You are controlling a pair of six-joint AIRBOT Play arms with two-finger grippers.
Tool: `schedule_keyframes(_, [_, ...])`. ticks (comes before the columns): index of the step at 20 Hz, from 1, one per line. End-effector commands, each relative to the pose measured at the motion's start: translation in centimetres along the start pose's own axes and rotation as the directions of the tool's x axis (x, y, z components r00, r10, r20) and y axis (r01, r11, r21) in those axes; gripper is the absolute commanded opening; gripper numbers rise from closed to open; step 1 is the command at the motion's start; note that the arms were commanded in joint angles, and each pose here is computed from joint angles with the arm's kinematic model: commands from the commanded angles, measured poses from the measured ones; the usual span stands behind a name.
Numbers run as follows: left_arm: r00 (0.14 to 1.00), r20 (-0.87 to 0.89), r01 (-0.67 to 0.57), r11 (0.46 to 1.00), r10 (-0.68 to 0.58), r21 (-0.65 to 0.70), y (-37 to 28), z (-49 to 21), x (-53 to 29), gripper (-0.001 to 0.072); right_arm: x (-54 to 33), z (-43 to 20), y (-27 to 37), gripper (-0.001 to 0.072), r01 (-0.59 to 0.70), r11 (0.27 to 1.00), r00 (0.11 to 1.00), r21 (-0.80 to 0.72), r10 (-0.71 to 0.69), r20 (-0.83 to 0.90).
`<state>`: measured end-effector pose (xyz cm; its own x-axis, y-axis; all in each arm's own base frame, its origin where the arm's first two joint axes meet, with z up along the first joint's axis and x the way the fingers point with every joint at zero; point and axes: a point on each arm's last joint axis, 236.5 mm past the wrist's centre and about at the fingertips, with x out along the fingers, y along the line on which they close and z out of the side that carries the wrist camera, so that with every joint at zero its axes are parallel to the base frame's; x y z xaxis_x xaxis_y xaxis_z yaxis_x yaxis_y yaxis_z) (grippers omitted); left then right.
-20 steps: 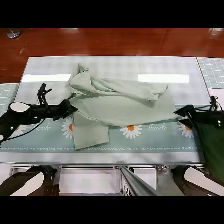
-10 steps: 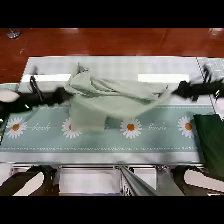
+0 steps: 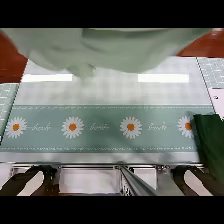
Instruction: Fold the shirts.
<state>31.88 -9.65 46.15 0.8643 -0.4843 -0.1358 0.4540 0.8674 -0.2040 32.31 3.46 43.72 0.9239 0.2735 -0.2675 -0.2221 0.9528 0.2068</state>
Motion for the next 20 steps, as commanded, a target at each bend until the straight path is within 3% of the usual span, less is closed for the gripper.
schedule_keyframes(1, [0.984,-0.011,-0.175,0.975,0.178,0.138,-2.8,0.6,-9.3,0.0024,-10.4,0.6,2.8,0.0016,0.143,0.985,0.984,-0.093,-0.131,0.121])
schedule_keyframes(4, [0.923,0.101,-0.383,0.909,0.37,0.166,-2.6,1.1,-16.4,0.0024,-15.8,-0.9,4.1,0.0016,0.223,0.967,0.965,-0.122,-0.202,0.165])
schedule_keyframes(7, [0.924,0.157,-0.372,0.914,0.348,0.164,-4.9,0.4,-19.8,0.0024,-18.5,-3.2,4.0,0.0016,0.281,0.952,0.954,-0.119,-0.265,0.137])
schedule_keyframes(9, [0.906,0.143,-0.419,0.893,0.398,0.164,-3.4,-0.5,-20.8,0.0024,-19.2,-4.4,3.9,0.0016,0.294,0.949,0.953,-0.114,-0.283,0.104])
schedule_keyframes(12, [0.896,0.003,-0.439,0.885,0.443,0.156,-0.3,-3.6,-18.3,0.0024,-18.3,-6.1,3.6,0.0016,0.28,0.955,0.96,-0.102,-0.279,0.026])
schedule_keyframes(16, [0.846,-0.304,-0.421,0.899,0.437,0.122,4.8,-12.2,-11.1,0.0024,-12.6,-11.2,2.0,0.0016,0.199,0.979,0.958,-0.038,-0.202,-0.204])
schedule_keyframes(20, [0.806,-0.492,-0.369,0.929,0.329,0.016,9.1,-21.2,-1.7,0.0024,-3.2,-17.7,-2.3,0.0016,0.159,0.983,0.931,0.087,-0.12,-0.344])
